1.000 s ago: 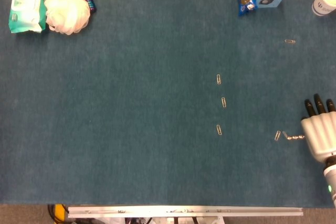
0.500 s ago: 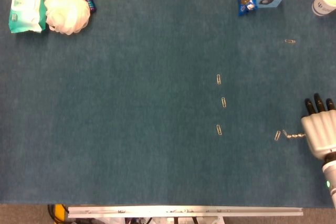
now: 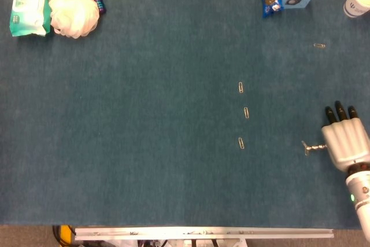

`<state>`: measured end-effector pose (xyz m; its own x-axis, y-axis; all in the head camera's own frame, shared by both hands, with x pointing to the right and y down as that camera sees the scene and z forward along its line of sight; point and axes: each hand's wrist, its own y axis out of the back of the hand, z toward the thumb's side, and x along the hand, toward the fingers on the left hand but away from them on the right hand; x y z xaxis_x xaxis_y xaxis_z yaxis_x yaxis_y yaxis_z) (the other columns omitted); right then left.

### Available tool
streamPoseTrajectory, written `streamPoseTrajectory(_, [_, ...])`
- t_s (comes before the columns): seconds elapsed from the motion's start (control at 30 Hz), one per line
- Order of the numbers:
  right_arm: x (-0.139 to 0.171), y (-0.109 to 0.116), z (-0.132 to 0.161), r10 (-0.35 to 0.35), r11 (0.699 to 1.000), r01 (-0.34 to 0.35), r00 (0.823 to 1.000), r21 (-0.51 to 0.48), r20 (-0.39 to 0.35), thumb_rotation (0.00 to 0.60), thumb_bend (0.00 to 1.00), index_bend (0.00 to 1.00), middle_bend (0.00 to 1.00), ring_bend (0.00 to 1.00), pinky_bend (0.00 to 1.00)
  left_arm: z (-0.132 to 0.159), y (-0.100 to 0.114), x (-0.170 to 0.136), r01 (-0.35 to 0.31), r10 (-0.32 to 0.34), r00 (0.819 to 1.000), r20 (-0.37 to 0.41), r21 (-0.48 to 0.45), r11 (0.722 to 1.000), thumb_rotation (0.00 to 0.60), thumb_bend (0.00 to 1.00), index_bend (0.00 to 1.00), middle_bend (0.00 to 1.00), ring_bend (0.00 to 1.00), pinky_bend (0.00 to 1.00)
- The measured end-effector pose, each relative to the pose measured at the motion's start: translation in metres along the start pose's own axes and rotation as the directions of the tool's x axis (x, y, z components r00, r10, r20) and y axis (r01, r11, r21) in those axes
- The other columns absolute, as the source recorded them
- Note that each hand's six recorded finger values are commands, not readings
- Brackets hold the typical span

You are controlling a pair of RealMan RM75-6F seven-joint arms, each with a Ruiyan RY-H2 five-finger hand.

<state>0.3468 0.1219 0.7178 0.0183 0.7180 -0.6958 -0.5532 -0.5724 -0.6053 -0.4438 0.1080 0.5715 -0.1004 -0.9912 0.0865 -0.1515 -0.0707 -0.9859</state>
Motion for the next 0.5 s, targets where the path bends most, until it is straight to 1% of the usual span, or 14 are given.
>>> streamPoseTrajectory(0.23, [-0.001,0.007,0.007,-0.019,1.000,0.019,1.000,-0.009,-0.021,0.600,0.39,0.58,0.14,0.00,0.15,0.000,0.000,0.000,0.002,-0.002,1.000,0.001,0.000,1.000,0.600,0.20,0.49,0.37,0.25,0.42])
streamPoseTrajectory(0.5, [-0.005,0.026,0.023,-0.073,0.997,0.072,0.995,-0.020,-0.063,0.600,0.39,0.58,0.14,0.00,0.15,0.000,0.000,0.000,0.002,-0.002,1.000,0.001,0.001,1.000,0.600,0.20,0.49,0.37,0.25,0.42])
